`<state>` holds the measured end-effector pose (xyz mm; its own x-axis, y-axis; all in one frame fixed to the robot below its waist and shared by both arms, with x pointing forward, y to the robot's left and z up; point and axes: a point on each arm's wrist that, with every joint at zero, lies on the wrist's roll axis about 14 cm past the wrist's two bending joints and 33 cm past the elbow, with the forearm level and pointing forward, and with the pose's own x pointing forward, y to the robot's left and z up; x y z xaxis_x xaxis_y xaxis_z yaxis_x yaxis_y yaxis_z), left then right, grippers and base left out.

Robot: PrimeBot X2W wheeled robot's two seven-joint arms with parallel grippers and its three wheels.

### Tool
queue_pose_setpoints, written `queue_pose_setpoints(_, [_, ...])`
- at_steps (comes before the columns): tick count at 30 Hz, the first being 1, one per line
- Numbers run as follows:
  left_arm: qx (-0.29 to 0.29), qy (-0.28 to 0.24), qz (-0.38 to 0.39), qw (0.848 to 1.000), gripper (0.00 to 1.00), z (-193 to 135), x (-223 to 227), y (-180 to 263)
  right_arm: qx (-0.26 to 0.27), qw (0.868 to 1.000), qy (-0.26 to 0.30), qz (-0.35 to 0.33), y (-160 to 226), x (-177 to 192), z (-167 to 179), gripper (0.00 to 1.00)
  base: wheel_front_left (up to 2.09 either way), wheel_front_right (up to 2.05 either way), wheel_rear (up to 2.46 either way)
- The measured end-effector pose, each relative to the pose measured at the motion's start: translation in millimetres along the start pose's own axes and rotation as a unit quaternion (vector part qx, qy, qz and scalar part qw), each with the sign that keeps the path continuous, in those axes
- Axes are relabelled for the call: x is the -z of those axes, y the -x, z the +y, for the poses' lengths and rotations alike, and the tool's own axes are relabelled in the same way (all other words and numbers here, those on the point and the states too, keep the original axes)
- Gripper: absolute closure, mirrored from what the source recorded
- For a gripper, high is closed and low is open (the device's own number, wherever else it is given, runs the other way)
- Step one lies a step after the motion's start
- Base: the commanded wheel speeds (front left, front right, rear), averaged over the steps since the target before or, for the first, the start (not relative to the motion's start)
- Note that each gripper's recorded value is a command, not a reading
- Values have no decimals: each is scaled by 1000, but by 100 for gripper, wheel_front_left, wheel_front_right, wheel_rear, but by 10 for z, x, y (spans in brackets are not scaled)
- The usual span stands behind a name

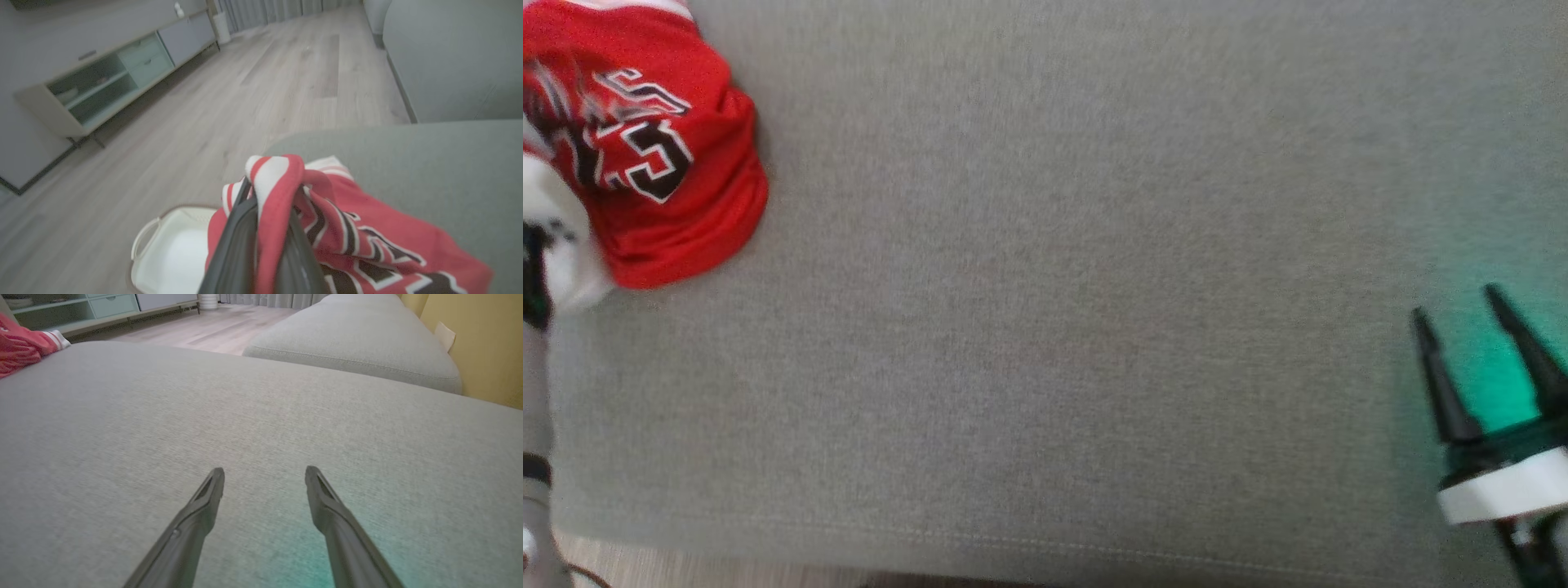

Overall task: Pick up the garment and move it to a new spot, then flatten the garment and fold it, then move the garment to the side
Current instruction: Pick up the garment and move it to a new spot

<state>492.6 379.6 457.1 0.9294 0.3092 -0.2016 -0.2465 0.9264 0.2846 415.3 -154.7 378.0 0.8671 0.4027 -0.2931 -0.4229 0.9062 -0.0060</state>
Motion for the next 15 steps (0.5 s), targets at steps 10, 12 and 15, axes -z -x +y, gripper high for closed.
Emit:
queue_pose_setpoints(10, [75,-41,-224,971,100,-257,-1637,345,10,998,-29,-52,319,-349,359,0,0,0,0])
queue_pose_setpoints(12, [93,-48,-256,961,100,-363,-1946,480,20,997,-32,-69,429,-445,393,0,0,0,0])
queue_pose_setpoints(15, [124,-50,-283,950,100,-599,-2312,638,44,994,-41,-94,627,-565,389,0,0,0,0])
